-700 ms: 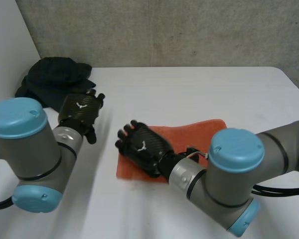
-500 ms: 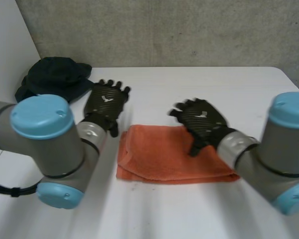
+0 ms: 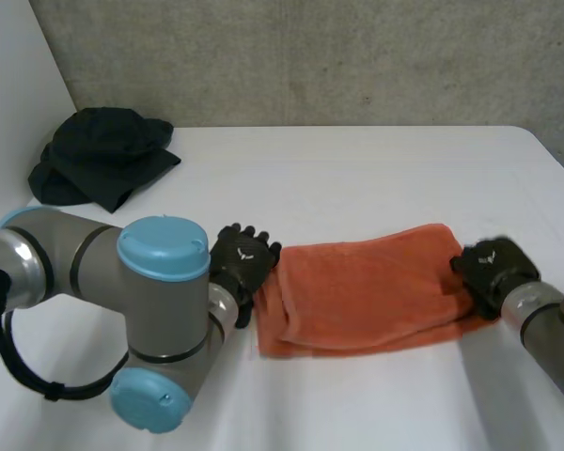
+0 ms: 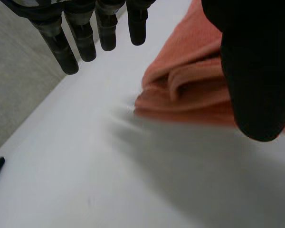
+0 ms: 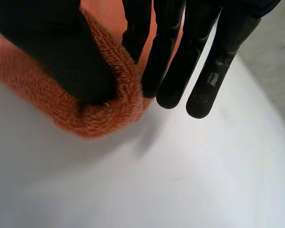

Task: Fold the laundry.

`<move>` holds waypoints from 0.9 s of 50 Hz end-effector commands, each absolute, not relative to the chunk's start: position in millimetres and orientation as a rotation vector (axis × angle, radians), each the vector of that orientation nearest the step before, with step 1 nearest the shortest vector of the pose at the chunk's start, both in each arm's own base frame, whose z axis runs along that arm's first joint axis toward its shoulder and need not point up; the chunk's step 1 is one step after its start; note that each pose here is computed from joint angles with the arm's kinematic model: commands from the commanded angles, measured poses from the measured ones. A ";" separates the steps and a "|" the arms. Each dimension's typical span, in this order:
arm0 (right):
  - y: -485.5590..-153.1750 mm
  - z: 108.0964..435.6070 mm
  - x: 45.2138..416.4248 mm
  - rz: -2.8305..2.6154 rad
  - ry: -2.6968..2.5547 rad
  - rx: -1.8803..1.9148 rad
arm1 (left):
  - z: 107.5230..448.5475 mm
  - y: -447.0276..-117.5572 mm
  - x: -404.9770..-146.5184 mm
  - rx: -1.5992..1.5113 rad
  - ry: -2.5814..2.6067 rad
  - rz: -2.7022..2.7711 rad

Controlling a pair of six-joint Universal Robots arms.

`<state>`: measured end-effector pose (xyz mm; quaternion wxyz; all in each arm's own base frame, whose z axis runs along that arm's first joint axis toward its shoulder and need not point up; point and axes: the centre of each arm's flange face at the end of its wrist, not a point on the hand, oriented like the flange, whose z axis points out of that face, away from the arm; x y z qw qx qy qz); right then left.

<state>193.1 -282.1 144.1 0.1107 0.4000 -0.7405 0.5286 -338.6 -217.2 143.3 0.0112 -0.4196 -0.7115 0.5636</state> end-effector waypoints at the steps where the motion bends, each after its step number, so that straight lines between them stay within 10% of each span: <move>1: -254.6 203.3 264.4 1.860 -1.902 1.359 | 174.7 -204.6 -326.3 -1.269 -2.215 1.796; 17: -137.7 157.3 365.5 1.975 -1.770 2.067 | 242.9 -240.7 -273.3 -0.907 -2.295 2.109; 29: -234.2 218.0 299.3 2.189 -2.433 1.183 | 235.0 -236.2 -313.5 -0.723 -2.039 1.881; 45: -256.5 158.9 294.9 1.754 -2.847 1.071 | 145.2 -203.6 -341.1 -0.947 -2.272 1.450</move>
